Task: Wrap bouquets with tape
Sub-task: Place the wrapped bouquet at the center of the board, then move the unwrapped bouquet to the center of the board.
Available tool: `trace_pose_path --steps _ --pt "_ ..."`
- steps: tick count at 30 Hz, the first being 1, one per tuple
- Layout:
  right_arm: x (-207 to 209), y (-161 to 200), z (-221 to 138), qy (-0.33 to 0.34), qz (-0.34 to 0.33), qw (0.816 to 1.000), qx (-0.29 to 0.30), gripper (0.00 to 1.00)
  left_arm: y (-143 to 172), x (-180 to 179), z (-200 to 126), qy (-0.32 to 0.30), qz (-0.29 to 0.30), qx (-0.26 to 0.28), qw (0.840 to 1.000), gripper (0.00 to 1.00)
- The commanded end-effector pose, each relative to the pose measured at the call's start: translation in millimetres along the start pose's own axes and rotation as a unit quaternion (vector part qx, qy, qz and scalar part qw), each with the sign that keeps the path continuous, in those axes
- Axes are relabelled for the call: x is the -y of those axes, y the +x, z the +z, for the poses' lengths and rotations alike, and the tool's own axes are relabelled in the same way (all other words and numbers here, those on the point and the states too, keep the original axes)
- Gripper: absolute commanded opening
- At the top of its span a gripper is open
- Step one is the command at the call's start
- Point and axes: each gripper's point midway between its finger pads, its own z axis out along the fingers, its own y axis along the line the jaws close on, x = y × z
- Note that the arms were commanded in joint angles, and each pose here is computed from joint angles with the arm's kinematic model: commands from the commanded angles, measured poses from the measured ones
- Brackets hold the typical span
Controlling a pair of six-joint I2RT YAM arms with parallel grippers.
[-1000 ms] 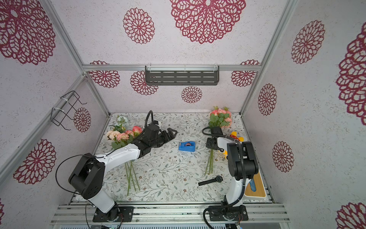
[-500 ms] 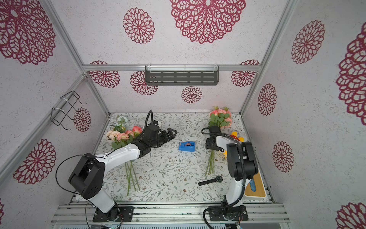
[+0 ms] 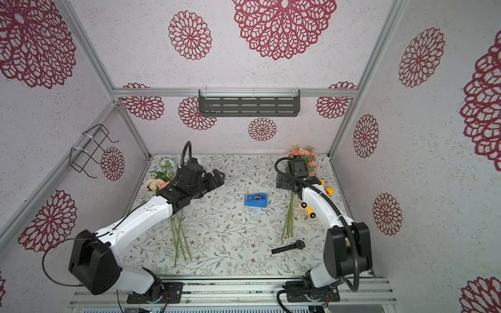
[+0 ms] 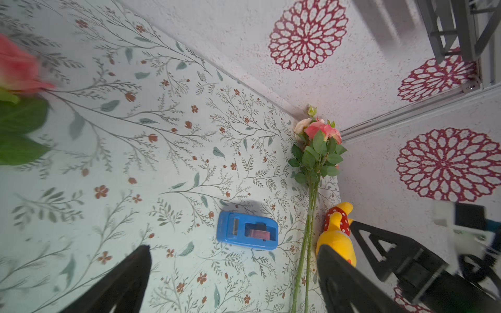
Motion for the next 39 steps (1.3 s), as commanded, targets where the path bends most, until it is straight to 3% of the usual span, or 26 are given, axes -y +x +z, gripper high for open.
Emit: trace_pose_path --steps 1,6,16,23,26,30,39 --pt "-12 -10 -29 -0.06 0.004 0.997 0.056 0.99 16 -64 -23 -0.099 0.002 -0.035 0.994 0.98" --pt "-32 2 -31 -0.146 0.01 0.987 0.067 0.99 27 -134 -61 -0.223 -0.012 -0.063 0.973 0.98" --pt "-93 39 -17 -0.236 -0.007 0.972 0.003 0.99 52 -205 -90 -0.353 -0.023 -0.083 0.932 0.98" --pt "-103 57 -20 -0.275 0.014 0.961 -0.005 0.99 59 -239 -63 -0.37 -0.039 -0.114 0.921 0.98" --pt "-102 60 -21 -0.279 0.017 0.96 -0.003 0.99 59 -244 -43 -0.357 -0.033 -0.121 0.926 0.98" --pt "-101 65 -21 -0.28 0.014 0.96 -0.006 0.99 66 -258 -30 -0.38 -0.028 -0.145 0.913 0.98" --pt "-104 67 -13 -0.283 0.025 0.959 -0.015 0.99 74 -276 -6 -0.391 -0.015 -0.171 0.904 0.97"
